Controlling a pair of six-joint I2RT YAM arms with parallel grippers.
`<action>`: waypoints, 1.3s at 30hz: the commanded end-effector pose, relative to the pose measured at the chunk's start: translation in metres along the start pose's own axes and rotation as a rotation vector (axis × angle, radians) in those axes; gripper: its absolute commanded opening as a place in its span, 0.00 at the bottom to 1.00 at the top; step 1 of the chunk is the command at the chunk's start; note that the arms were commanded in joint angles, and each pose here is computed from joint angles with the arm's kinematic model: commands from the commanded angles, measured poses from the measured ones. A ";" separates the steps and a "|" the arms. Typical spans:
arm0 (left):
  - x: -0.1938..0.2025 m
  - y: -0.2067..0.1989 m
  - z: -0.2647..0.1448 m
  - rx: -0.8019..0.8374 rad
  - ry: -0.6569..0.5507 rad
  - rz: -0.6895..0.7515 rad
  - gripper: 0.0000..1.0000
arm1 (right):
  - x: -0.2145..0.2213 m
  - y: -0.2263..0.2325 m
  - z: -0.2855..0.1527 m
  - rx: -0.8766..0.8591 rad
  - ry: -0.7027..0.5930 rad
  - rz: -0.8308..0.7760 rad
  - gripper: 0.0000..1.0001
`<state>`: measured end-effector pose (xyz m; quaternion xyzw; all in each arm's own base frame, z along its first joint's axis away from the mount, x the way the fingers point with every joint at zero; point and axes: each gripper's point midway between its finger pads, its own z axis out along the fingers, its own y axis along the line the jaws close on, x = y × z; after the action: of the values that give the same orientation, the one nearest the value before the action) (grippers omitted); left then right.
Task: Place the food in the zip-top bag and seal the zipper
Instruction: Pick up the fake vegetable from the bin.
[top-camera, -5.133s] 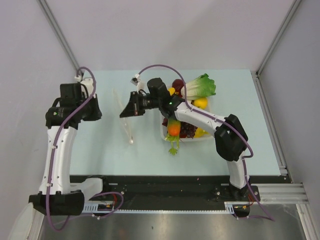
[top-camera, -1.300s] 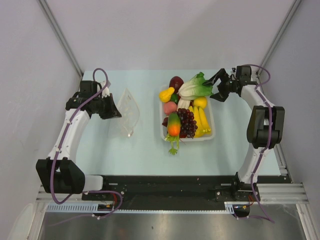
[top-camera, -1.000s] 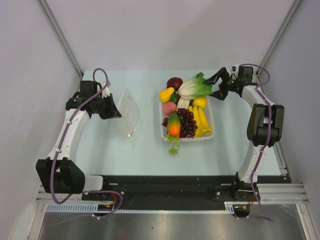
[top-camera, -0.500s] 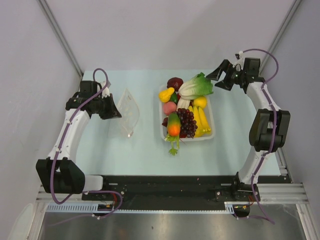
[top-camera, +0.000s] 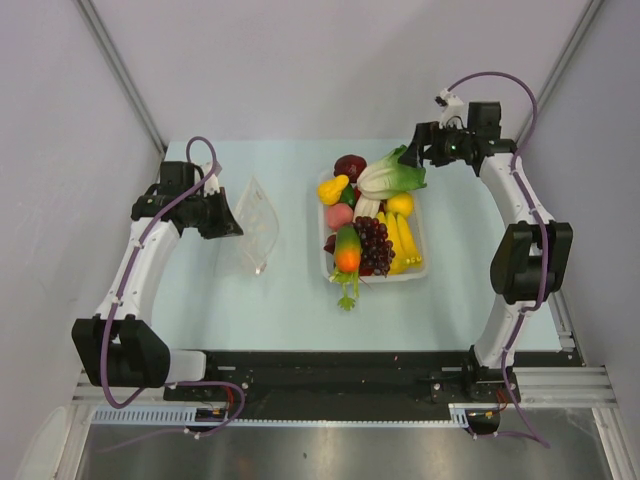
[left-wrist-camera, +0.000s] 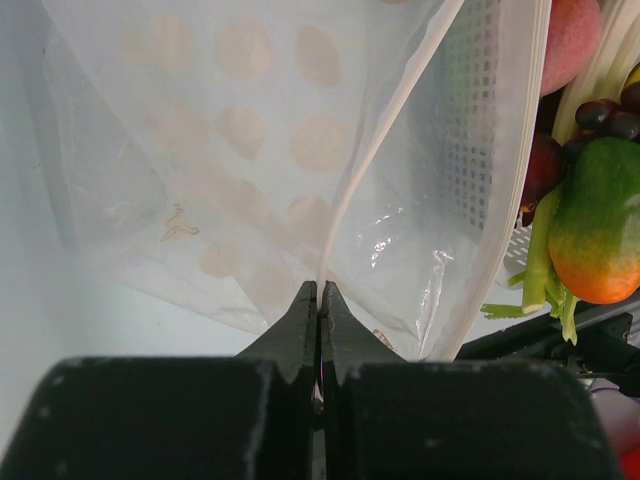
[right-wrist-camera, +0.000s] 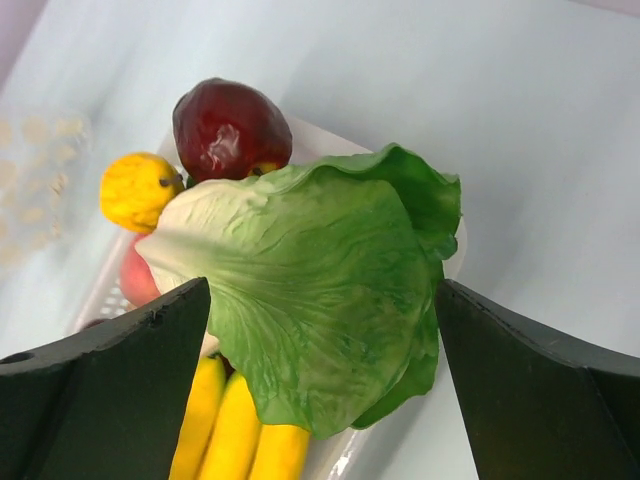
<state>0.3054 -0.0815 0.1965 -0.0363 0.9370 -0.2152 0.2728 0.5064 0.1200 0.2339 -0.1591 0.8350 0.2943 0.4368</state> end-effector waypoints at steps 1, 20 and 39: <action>-0.010 -0.012 -0.008 0.037 -0.034 0.045 0.00 | -0.007 -0.006 -0.007 0.019 -0.003 -0.160 1.00; -0.010 -0.012 -0.005 0.042 -0.024 0.044 0.00 | 0.026 -0.028 0.026 -0.109 0.040 0.576 1.00; -0.009 -0.011 -0.005 0.038 -0.022 0.049 0.00 | 0.032 -0.014 0.020 -0.271 0.031 0.639 0.71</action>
<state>0.3049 -0.0845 0.1956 -0.0293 0.9367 -0.2220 0.2690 0.5111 0.1228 0.1778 0.0709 0.8156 0.5076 0.2683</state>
